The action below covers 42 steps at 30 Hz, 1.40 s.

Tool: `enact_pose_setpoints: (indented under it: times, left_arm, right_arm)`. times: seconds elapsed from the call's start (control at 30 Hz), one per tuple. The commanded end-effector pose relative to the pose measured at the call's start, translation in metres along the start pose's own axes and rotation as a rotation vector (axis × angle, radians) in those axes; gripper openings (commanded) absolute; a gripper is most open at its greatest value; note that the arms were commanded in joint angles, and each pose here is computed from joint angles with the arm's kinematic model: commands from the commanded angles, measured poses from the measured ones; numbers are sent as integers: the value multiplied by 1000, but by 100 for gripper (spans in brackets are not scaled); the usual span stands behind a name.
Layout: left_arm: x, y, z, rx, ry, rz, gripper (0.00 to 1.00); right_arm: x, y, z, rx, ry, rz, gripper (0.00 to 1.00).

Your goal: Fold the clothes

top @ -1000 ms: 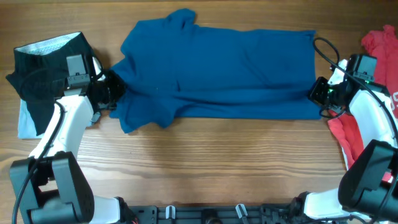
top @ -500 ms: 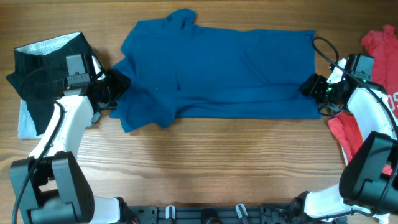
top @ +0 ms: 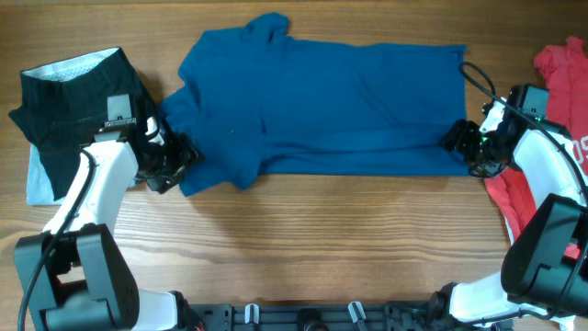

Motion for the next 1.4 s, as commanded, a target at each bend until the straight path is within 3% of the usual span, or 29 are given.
enact_pose_setpoints:
  times: [0.0,0.23,0.4,0.57,0.6,0.67,0.87,1.07,1.2,1.37]
  left_arm:
    - [-8,16,8,-4,22,-59,70]
    - [-9,26,7,-3,9,-114,70]
    - [-14,29,11,-2,12,-115,49]
    - [-23,34,18,0,21,-109,48]
    - [-24,34,19,0,23,-107,38]
    - [-24,33,19,0,24,-103,4]
    - [-24,23,21,-4,39,-39,4]
    - [3,-33,22,-126,22,266,4]
    - [40,-76,-4,-254,-154,473,4]
    - [76,-102,-55,-272,-424,549,4]
  right_arm:
    - [-5,-1,4,4,19,11,77]
    - [-5,-1,3,5,17,11,78]
    - [-5,-1,3,5,17,11,78]
    - [-5,-1,4,5,17,11,78]
    - [-5,-1,4,5,17,11,77]
    - [-5,-1,4,5,17,11,78]
    - [-5,-1,3,5,17,11,78]
    - [-5,0,2,7,11,9,78]
    - [-5,0,2,8,9,8,78]
    - [-5,0,1,8,6,7,78]
Point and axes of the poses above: each gripper's point midway between its finger pads, its own x axis back along the fingers, its own y axis along the line the jaws close on, z = x × y, the point moved 1 cm from there along x, back along the fingers, and after that the axes turned 9 degrees about -x, right-handed, at the moved point
